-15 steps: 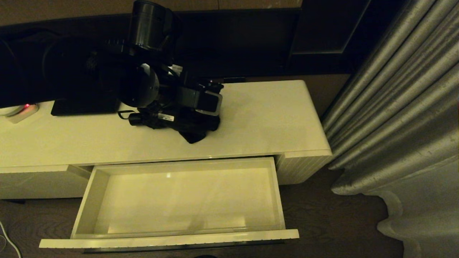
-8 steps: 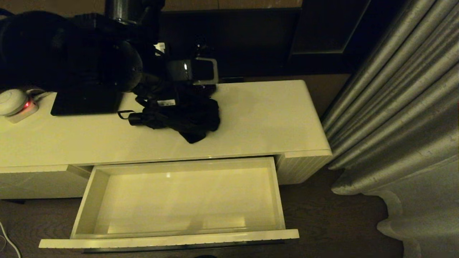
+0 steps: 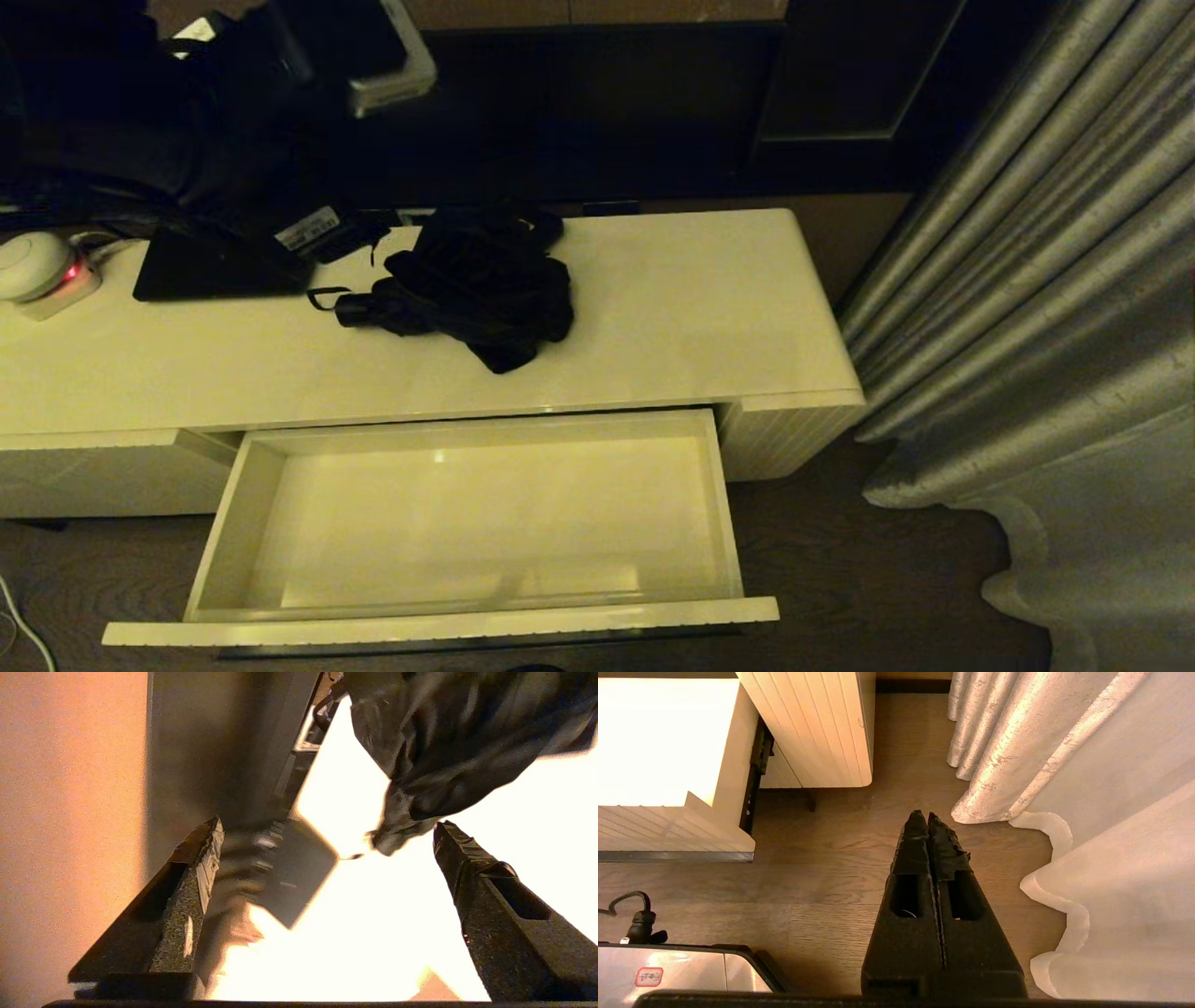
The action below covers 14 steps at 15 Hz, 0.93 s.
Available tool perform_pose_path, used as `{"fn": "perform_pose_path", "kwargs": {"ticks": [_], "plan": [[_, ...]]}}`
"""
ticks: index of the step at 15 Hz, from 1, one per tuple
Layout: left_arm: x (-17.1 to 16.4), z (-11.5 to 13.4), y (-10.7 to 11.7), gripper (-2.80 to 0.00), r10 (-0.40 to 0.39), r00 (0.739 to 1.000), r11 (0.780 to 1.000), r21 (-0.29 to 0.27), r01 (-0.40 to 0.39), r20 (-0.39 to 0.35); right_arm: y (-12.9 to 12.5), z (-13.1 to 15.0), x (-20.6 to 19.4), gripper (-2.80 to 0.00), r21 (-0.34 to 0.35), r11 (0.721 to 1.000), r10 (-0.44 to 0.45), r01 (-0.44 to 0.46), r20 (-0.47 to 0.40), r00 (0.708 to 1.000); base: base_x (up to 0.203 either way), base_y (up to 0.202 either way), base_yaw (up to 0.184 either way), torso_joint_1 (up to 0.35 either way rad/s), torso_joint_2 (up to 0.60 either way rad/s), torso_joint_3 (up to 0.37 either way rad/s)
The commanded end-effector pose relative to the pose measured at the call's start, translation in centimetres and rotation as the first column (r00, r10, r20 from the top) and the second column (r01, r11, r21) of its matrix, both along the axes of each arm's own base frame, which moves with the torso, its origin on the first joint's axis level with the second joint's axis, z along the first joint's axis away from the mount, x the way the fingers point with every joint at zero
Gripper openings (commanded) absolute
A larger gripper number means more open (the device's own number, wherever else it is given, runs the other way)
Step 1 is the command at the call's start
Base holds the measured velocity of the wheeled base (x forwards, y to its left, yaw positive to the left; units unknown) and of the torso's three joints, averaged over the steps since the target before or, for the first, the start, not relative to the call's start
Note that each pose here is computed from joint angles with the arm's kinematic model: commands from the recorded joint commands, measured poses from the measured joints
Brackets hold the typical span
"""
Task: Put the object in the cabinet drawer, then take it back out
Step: Take the umbrella out of the drawer and put it on the table, then close the drawer
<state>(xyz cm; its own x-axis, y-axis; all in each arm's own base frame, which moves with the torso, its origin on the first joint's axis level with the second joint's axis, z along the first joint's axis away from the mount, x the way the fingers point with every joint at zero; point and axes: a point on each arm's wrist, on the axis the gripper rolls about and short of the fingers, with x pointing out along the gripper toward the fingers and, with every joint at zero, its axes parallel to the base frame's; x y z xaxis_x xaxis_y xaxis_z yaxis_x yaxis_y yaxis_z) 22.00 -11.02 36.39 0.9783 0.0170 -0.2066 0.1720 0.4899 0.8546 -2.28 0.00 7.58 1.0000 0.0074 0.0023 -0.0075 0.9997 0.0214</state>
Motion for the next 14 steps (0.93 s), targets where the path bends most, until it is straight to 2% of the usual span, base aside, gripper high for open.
{"fn": "perform_pose_path", "kwargs": {"ticks": [1, 2, 3, 5, 9, 12, 14], "plan": [[-1.8, 0.5, 1.0, 0.00, 0.051, 0.999, 0.970, -0.238, -0.048, 0.009, 0.0, 0.0, 0.0, -2.80, 0.000, 1.000, 0.000, 0.000, -0.001, 1.000, 0.000, 0.000, 0.000, 0.000, 0.00, 0.000], [-2.6, 0.4, 1.4, -2.80, 0.073, 0.997, 0.938, -0.339, -0.073, -0.014, 0.0, 0.0, 0.0, -2.80, 0.000, 1.000, 0.000, 0.000, -0.001, 1.000, 0.000, 0.000, 0.000, 0.000, 0.00, 0.000], [-3.6, -0.2, 1.9, -2.80, 0.070, 0.996, 0.931, -0.355, -0.088, -0.062, 0.0, 0.0, 0.0, -2.80, 0.000, 1.000, 0.000, 0.000, -0.001, 1.000, 0.000, 0.000, 0.000, 0.000, 0.00, 0.000], [-5.6, -2.0, 3.0, -2.80, 0.030, 0.980, 0.947, -0.309, -0.091, -0.197, 0.0, 0.0, 0.0, -2.80, 0.000, 1.000, 0.000, 0.000, -0.001, 1.000, 0.000, 0.000, 0.000, 0.000, 0.00, 0.000], [-9.9, -5.6, 5.0, -2.80, -0.069, 0.943, 0.959, -0.282, -0.028, -0.327, 0.0, 0.0, 0.0, -2.80, 0.000, 1.000, 0.000, 0.000, -0.001, 1.000, 0.000, 0.000, 0.000, 0.000, 0.00, 0.000], [-13.4, -10.1, 6.3, -2.80, -0.164, 0.880, 0.967, -0.249, 0.054, -0.446, 0.0, 0.0, 0.0, -2.80, 0.000, 1.000, 0.000, 0.000, -0.001, 1.000, 0.000, 0.000, 0.000, 0.000, 0.00, 0.000], [-14.6, -14.0, 6.8, -2.80, -0.191, 0.809, 0.979, -0.172, 0.112, -0.556, 0.0, 0.0, 0.0, -2.80, 0.000, 1.000, 0.000, 0.000, -0.001, 1.000, 0.000, 0.000, 0.000, 0.000, 0.00, 0.000]]}}
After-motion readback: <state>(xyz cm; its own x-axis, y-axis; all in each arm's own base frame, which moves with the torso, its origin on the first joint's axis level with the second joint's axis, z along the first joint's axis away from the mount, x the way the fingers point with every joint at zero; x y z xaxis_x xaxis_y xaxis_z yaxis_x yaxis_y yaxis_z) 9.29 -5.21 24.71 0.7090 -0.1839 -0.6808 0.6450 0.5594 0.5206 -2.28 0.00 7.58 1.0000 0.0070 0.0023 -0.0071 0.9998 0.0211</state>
